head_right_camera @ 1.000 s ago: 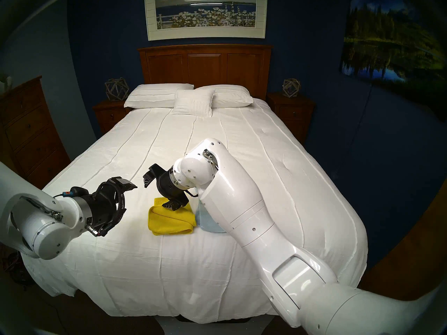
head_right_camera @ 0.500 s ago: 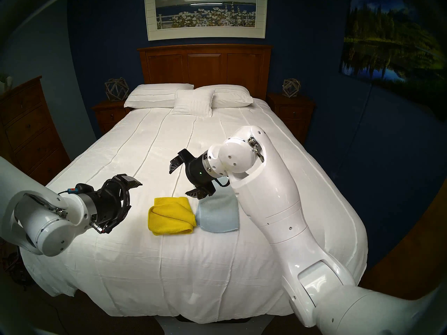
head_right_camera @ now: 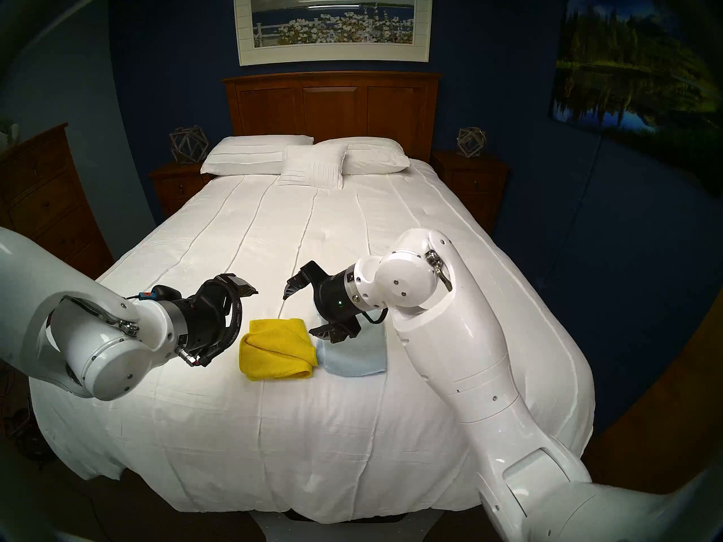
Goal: Fold the hand towels twice and stack them up
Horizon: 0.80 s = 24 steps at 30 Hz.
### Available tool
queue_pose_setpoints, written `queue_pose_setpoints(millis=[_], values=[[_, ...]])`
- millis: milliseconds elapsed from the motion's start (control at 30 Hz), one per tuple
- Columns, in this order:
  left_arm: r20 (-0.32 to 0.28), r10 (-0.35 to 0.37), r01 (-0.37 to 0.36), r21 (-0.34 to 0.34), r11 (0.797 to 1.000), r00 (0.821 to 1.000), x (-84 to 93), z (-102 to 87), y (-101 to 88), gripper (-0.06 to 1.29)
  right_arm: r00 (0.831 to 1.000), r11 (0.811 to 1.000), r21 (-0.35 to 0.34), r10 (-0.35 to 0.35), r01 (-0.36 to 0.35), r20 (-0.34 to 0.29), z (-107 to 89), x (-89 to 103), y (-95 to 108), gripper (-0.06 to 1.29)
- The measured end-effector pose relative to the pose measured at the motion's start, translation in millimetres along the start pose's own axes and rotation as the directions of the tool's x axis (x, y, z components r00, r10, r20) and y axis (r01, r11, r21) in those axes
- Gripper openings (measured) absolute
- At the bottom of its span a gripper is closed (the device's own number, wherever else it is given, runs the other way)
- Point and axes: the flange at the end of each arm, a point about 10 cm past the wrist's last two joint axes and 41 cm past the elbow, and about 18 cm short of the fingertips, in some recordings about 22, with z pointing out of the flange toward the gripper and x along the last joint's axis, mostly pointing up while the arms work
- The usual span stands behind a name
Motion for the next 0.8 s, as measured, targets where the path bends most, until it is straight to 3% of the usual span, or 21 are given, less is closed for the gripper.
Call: queue_pose_setpoints(millis=[267, 467, 800], values=[[-0.034, 0.004, -0.003, 0.037, 0.999, 0.999, 4.1, 1.4, -6.3, 1.23, 1.0, 1.0, -0.024, 0.001, 0.0, 0.02, 14.2, 0.5, 5.6, 1.22], [-0.084, -0.002, 0.008, 0.064, 0.998, 0.996, 18.1, -3.1, -22.4, 1.23, 0.999, 0.999, -0.029, -0.019, 0.019, 0.029, 20.0, -5.6, 0.9, 1.22], [-0.104, -0.017, 0.024, 0.066, 0.998, 0.994, 24.3, -11.9, -37.3, 1.23, 0.999, 0.998, -0.048, -0.028, 0.03, 0.046, 31.7, -15.4, -8.1, 1.22]])
